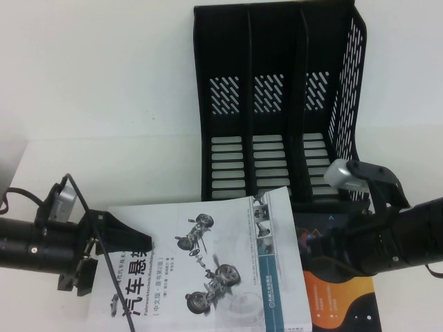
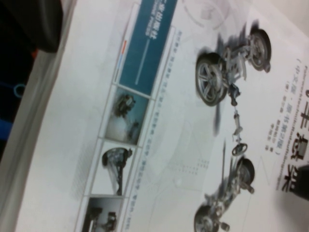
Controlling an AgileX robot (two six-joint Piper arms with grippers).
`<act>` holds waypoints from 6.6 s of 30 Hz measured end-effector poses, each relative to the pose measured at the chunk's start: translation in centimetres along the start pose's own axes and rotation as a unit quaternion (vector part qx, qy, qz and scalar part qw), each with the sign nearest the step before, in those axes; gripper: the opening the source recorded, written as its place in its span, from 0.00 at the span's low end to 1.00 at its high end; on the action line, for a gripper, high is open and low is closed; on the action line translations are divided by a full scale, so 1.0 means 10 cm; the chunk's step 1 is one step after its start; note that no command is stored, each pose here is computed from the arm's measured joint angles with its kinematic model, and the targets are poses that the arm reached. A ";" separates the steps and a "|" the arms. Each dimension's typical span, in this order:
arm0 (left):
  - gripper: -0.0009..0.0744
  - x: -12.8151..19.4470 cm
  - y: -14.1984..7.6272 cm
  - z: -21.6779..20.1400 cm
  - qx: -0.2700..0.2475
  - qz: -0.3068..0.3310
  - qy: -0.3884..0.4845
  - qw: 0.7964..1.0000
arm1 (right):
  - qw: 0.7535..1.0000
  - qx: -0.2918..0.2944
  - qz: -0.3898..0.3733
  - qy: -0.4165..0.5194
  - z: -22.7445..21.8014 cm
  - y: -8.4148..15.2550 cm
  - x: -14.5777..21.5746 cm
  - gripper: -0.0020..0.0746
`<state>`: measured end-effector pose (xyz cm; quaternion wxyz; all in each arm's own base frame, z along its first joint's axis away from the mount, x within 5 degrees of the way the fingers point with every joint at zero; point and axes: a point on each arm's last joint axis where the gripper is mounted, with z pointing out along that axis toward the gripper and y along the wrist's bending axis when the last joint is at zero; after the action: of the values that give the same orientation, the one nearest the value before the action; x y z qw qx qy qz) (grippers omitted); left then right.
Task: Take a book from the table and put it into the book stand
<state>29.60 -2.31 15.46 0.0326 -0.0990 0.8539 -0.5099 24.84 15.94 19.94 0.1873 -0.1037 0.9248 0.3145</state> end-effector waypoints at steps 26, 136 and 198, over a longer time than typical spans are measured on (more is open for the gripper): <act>0.18 0.08 -0.20 -0.02 0.005 0.029 0.013 0.999 | 0.998 0.019 -0.060 0.006 0.00 -0.04 0.01 0.03; 0.17 -0.52 -3.00 1.08 -0.281 0.325 -0.159 0.889 | 0.940 0.268 -0.012 -0.209 -2.37 0.09 1.26 0.02; 0.01 1.72 -2.66 -0.95 -0.124 0.555 -0.303 0.765 | 0.900 0.184 -0.116 -0.379 -2.13 -0.21 1.86 0.02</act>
<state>14.94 -9.79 44.16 0.5547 0.2397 0.7610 -0.2361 2.60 -0.25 26.72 0.5743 -0.0467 0.8069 0.1299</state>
